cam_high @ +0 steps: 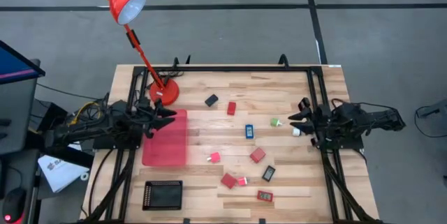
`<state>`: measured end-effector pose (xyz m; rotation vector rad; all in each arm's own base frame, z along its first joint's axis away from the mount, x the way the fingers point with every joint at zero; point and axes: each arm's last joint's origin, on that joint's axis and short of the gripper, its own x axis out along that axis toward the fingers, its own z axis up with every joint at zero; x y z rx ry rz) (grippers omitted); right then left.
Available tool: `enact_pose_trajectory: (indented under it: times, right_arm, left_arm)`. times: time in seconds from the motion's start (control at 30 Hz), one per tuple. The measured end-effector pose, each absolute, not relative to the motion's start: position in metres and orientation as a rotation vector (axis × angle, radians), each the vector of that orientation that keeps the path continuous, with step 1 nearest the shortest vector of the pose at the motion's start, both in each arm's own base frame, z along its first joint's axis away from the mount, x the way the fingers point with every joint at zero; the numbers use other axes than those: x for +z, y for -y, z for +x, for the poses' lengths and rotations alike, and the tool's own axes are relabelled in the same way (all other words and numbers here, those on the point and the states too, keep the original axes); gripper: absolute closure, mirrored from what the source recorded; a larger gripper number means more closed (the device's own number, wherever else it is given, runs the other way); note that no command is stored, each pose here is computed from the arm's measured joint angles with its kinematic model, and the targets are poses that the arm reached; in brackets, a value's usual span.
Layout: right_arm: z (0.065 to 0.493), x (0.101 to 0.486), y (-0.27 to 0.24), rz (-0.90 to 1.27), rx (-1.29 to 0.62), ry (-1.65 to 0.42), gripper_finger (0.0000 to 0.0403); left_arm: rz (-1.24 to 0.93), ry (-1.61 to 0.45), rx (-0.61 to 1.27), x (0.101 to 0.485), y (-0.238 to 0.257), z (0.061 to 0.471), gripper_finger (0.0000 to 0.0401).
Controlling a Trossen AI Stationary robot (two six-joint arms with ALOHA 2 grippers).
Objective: Pick & Place Office items
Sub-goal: Put the white charger adapter into the red bin
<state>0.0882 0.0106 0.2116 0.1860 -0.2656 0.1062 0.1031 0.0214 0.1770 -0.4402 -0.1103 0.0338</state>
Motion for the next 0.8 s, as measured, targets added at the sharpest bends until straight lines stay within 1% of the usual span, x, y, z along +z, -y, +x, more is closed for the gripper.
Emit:
enact_pose_trajectory:
  times: [0.07, 0.2, 0.27, 0.33, 0.43, 0.53, 0.7, 0.8]
  right_arm:
    - [0.087, 0.215, -0.012, 0.130, 0.153, 0.297, 0.0302]
    - [0.085, 0.216, -0.018, -0.023, 0.313, 0.326, 0.0302]
    - [0.084, 0.218, -0.019, -0.079, 0.319, 0.359, 0.0302]
    - [0.083, 0.222, -0.018, -0.113, 0.285, 0.403, 0.0302]
    - [0.080, 0.229, -0.017, -0.127, 0.255, 0.486, 0.0302]
    - [0.078, 0.234, -0.016, -0.094, 0.258, 0.533, 0.0302]
    - [0.081, 0.240, -0.017, -0.051, 0.274, 0.448, 0.0302]
    - [0.088, 0.251, -0.018, -0.042, 0.280, 0.355, 0.0300]
  left_arm:
    - [-0.459, 0.071, 0.061, 0.173, -0.023, 0.106, 0.0238]
    - [-0.453, 0.006, 0.072, 0.167, -0.024, 0.112, 0.0238]
    - [-0.455, 0.005, 0.072, 0.167, -0.025, 0.116, 0.0238]
    - [-0.448, 0.032, 0.066, 0.169, -0.026, 0.120, 0.0238]
    - [-0.417, 0.131, 0.043, 0.178, -0.028, 0.125, 0.0238]
    - [-0.333, 0.248, -0.009, 0.189, -0.028, 0.128, 0.0238]
    - [-0.148, 0.437, -0.271, 0.208, -0.019, 0.127, 0.0238]
    - [-0.039, 0.540, -0.334, 0.219, -0.013, 0.126, 0.0238]
